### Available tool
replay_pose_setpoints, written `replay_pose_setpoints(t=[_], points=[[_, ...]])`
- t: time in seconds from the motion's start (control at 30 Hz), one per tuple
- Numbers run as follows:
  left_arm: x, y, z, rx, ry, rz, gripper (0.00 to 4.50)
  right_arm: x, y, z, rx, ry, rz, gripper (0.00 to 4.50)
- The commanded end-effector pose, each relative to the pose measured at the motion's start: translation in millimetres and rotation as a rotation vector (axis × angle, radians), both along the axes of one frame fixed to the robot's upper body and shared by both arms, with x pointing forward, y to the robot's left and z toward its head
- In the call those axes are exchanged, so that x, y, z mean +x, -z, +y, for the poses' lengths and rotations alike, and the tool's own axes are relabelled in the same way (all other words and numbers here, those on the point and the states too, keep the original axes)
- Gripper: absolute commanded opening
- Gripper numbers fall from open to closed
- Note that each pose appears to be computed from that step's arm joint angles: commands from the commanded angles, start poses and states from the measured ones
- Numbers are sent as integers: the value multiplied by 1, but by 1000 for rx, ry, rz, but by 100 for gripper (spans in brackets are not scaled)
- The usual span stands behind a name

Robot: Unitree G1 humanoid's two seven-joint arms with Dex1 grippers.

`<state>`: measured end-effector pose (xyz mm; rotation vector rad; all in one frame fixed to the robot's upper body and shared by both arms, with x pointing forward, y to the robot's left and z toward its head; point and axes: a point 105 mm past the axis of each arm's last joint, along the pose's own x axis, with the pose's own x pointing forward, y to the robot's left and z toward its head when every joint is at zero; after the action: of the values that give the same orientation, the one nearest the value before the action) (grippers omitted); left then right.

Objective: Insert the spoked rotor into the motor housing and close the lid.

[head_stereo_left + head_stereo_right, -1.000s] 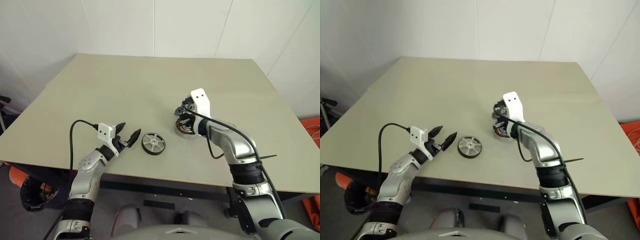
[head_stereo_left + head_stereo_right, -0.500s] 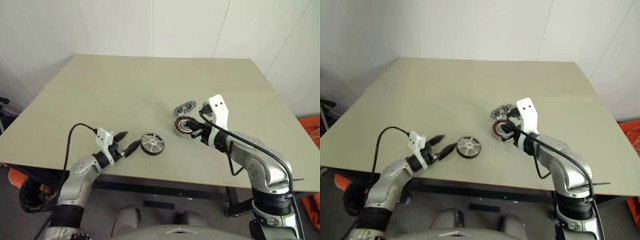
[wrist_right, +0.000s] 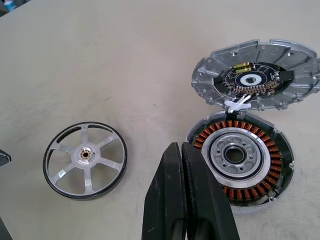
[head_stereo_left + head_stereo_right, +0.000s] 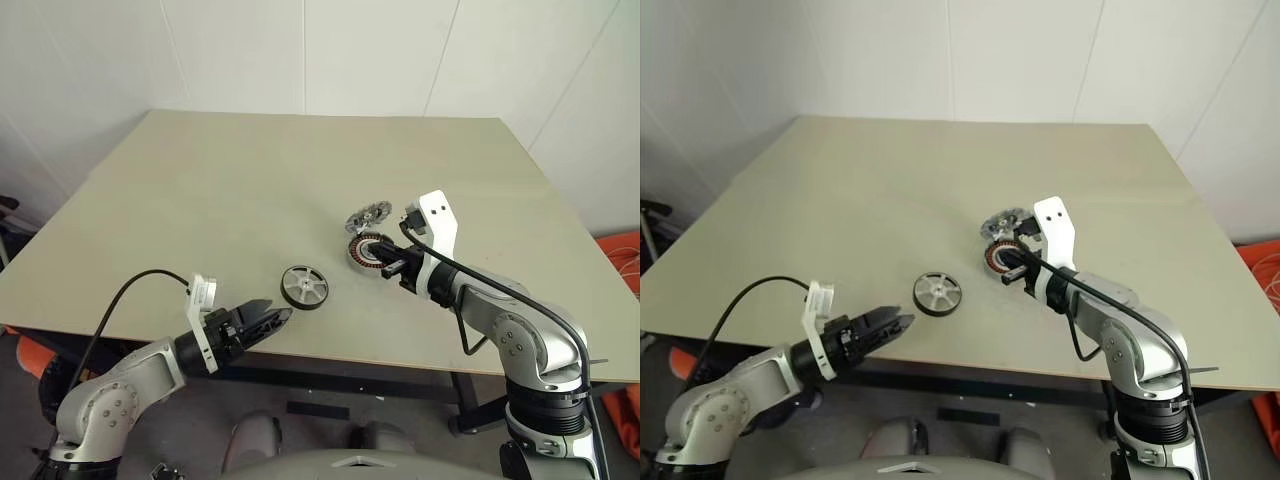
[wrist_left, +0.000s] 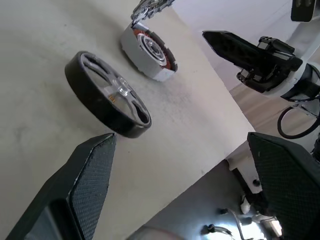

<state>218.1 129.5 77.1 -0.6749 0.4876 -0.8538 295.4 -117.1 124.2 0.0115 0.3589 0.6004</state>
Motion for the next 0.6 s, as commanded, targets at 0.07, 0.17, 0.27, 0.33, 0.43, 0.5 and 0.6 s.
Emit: replay_pose_setpoints(t=[0.07, 0.17, 0.27, 0.33, 0.43, 0.5, 0.6], points=[[-6, -12, 1, -37, -21, 50, 450, -2, -13, 1, 19, -2, -50, 3], [-9, -12, 0, -43, -46, 92, 450, -1, -13, 0, 20, 1, -49, 3], [-9, -15, -2, -68, -81, 122, 450, -1, -14, 1, 24, 0, -49, 3], [-8, -15, -5, -77, -105, 142, 450, 0, -14, 3, 28, -3, -50, 3], [-8, -16, -8, -82, -130, 168, 450, 0, -15, 4, 30, -4, -50, 3], [-8, -15, -9, -81, -150, 188, 450, 0, -15, 4, 30, 0, -50, 3], [-7, -16, -12, -74, -169, 208, 450, 1, -16, 3, 32, 6, -52, 3]])
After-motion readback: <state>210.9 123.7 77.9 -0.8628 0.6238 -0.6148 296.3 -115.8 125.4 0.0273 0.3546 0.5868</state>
